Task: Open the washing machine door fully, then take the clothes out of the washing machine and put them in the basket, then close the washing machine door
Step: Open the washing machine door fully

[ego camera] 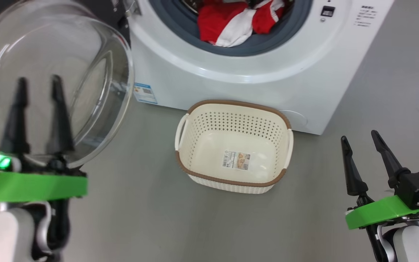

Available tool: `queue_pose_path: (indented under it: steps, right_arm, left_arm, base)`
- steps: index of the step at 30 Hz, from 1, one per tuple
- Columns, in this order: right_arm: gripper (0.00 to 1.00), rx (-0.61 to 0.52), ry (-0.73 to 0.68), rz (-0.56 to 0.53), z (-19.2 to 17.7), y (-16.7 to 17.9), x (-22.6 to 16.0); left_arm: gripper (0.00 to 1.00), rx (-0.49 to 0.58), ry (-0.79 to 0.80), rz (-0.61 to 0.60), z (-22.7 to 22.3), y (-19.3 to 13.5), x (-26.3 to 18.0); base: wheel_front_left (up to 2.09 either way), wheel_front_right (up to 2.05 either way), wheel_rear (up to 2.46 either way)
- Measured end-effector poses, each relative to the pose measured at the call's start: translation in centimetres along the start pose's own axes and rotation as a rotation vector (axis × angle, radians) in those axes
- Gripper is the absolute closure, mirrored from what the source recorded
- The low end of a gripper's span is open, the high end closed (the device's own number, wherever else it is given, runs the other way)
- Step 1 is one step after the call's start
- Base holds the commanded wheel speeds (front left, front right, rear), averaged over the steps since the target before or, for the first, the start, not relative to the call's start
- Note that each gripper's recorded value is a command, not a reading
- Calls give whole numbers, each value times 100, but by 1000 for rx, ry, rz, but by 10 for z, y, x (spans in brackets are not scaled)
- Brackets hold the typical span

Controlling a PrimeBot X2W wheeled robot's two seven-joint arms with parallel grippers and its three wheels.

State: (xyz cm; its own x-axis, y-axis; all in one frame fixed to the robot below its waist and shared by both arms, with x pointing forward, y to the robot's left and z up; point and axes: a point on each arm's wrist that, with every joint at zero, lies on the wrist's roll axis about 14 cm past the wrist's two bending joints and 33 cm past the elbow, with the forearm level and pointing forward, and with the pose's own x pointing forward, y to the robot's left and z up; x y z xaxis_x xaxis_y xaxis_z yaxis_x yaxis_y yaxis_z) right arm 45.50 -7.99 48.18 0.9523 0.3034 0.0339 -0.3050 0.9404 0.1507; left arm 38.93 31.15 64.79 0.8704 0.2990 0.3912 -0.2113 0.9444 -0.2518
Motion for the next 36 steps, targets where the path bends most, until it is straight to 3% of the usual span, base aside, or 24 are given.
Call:
queue_pose_path:
  steps: [4, 11, 25, 36]
  right_arm:
    - [0, -9, -35, -45, 11, -15, -8]
    - [0, -33, -65, -125, 25, -42, -28]
    - [0, -56, -91, -293, 41, -84, -97]
    - [0, -66, -134, -371, 54, -88, -158]
  left_arm:
    - [0, -52, 52, -163, -16, -49, -5]
    - [0, -141, 153, -232, -50, -79, -20]
    - [0, -103, 366, -274, -116, -75, -73]
    - [0, -104, 435, -331, -119, -81, -121]
  base:
    - [0, 0, 0]
    - [0, 0, 0]
    - [0, 0, 0]
    - [0, 0, 0]
